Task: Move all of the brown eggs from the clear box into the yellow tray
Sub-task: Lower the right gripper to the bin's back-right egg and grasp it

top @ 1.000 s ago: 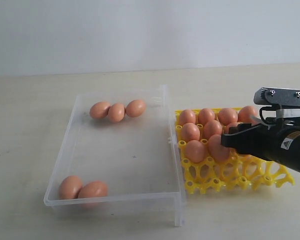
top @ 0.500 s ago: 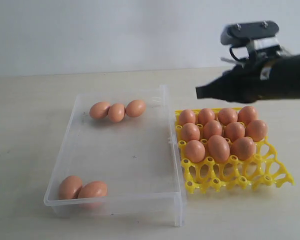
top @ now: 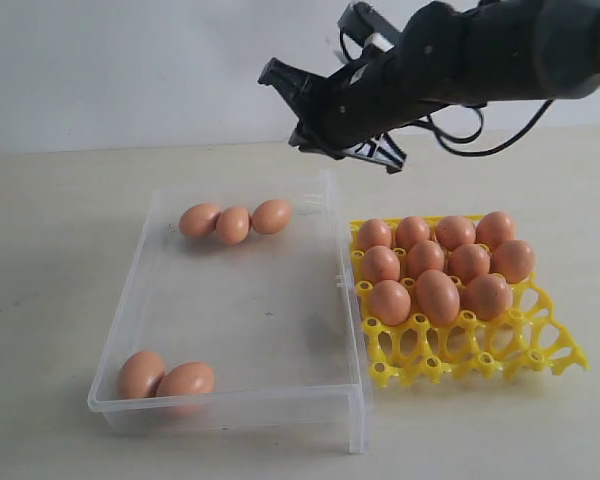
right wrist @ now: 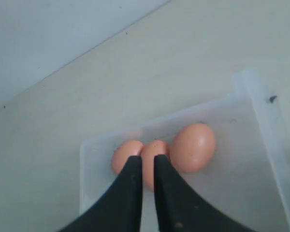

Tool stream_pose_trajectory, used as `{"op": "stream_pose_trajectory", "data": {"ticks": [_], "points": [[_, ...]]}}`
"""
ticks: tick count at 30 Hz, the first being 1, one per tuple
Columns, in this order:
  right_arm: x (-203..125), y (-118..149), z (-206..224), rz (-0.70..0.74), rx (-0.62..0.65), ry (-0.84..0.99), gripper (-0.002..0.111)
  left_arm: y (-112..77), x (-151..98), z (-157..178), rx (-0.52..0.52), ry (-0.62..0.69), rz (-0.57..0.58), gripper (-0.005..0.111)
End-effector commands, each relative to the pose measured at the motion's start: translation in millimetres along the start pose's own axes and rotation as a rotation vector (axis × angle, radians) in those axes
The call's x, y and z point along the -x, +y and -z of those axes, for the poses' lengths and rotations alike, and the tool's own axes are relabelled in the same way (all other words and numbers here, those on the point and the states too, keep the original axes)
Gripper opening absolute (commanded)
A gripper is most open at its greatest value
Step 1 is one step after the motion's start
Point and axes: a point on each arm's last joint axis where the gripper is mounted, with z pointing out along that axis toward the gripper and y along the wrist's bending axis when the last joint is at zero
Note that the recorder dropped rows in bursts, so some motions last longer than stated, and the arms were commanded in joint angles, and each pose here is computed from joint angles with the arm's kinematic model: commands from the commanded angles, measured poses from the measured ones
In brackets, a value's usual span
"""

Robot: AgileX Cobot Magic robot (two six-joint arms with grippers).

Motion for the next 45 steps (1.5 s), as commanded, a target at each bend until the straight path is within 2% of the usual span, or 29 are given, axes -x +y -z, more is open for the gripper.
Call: {"op": "stream_pose_trajectory", "data": {"ticks": [1, 3, 6, 16, 30, 45], "points": [[-8.6, 2.9, -32.5, -0.118, -0.008, 0.030, 0.044, 0.3, 2.0, 0.8, 0.002, -0.016, -0.001, 0.000], [-12.5, 1.2, -45.9, -0.192, -0.017, 0.041, 0.062, 0.3, 2.0, 0.8, 0.002, -0.016, -0.001, 0.000], [-20.3, 3.6, -59.8, -0.239, -0.020, 0.058, 0.069, 0.3, 2.0, 0.8, 0.002, -0.016, -0.001, 0.000], [-32.0, -2.3, -90.3, -0.318, -0.048, 0.086, 0.062, 0.3, 2.0, 0.8, 0.002, -0.016, -0.001, 0.000], [-23.1, -23.0, -98.8, -0.341, -0.099, 0.057, 0.062, 0.3, 2.0, 0.8, 0.002, -0.016, -0.001, 0.000], [-34.5, -41.0, -116.4, -0.347, -0.149, 0.085, 0.062, 0.3, 2.0, 0.8, 0.002, -0.016, -0.001, 0.000]]}}
